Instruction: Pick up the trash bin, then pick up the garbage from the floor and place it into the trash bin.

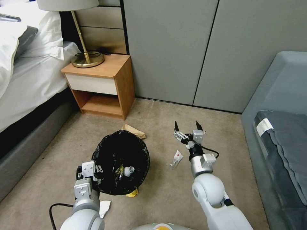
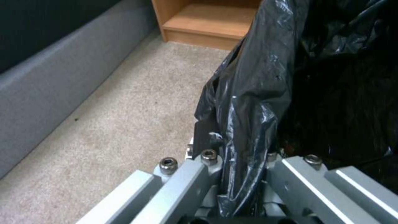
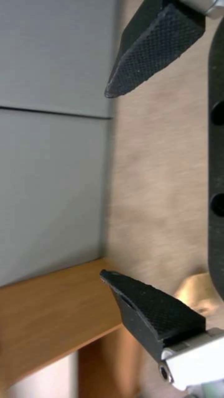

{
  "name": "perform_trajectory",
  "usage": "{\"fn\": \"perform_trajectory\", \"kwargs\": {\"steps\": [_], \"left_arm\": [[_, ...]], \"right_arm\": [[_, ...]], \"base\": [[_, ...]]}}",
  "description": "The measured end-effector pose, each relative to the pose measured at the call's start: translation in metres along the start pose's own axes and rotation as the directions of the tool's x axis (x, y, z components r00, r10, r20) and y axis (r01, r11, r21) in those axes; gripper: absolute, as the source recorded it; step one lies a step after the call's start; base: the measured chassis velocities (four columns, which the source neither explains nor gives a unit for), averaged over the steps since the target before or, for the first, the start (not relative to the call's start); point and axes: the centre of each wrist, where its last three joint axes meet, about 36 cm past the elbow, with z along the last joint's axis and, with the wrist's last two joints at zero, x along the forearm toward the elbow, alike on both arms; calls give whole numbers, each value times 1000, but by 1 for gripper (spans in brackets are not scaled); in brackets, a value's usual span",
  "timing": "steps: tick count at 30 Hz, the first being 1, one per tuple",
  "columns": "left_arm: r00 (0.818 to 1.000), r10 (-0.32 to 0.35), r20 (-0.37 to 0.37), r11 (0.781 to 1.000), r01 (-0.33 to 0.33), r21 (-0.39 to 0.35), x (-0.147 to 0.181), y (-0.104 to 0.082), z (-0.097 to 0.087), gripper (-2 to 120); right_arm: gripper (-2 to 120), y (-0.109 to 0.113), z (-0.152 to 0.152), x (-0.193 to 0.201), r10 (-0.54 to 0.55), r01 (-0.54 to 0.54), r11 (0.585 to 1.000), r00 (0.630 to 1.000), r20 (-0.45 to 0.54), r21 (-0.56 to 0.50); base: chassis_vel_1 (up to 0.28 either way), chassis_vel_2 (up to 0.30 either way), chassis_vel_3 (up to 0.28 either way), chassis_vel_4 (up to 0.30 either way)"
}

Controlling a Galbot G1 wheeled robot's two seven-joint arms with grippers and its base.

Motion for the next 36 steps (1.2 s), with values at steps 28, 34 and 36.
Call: {"fn": "perform_trajectory", "kwargs": {"steps": [28,34,36], "left_arm": [[1000,-1,-6,1000,1,-2,0,-2,2,1],[1000,-1,-6,1000,1,-1,0,-2,2,1],[1000,-1,-6,1000,1,0,0,-2,2,1]], "right_arm": [[100,-33,68,-68,93,-100,995,838,-538,16],[100,-39,78,-73,51,-72,997,824,-564,-15],[100,-39,80,-74,44,-68,998,822,-568,-20]], "base": [[0,0,0,0],[0,0,0,0],[0,0,0,0]]}}
